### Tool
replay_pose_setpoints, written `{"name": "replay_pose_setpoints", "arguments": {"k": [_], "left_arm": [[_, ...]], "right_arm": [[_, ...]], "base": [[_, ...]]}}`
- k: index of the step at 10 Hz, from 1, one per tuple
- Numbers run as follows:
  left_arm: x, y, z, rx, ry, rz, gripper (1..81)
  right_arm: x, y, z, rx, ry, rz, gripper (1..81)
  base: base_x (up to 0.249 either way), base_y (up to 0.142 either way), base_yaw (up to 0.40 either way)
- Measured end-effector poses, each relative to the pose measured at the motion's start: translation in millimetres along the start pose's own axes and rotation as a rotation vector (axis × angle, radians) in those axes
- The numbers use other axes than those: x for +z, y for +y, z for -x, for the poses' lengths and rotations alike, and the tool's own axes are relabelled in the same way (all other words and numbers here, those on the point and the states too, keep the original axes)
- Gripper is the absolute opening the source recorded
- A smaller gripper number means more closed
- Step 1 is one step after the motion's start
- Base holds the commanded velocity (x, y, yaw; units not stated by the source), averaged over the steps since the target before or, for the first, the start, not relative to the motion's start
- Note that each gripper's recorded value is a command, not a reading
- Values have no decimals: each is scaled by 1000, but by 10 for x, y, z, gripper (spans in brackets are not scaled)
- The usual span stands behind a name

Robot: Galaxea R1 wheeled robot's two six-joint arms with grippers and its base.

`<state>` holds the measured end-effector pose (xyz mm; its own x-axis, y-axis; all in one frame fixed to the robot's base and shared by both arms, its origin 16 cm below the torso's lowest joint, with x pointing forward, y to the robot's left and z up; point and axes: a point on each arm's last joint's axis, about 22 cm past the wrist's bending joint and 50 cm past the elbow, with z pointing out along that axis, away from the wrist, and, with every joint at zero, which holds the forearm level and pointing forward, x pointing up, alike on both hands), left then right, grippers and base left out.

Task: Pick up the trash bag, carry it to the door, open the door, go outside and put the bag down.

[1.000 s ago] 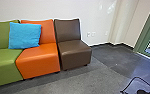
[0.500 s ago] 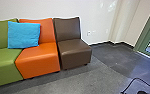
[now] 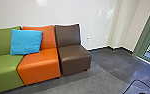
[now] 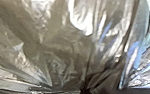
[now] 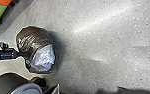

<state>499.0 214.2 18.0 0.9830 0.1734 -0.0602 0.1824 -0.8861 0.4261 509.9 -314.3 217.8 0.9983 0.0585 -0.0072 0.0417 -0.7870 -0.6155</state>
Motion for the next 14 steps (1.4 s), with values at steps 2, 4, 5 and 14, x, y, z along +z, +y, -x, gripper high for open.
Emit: {"name": "replay_pose_setpoints", "arguments": {"k": [2,4,5,14], "left_arm": [[-126,54,69,-7,-15,-2,10],[-267,124,138,-16,-39,-3,10],[-333,150,168,-22,-49,-5,10],[-1100,127,594,-78,-145,-32,10]], "right_arm": [[-104,-35,22,17,-8,7,811],[-210,-129,35,31,-29,5,811],[-271,-159,37,40,-37,6,811],[-480,-296,725,197,-180,26,811]], "base": [[0,0,0],[0,0,0],[0,0,0],[0,0,0]]}}
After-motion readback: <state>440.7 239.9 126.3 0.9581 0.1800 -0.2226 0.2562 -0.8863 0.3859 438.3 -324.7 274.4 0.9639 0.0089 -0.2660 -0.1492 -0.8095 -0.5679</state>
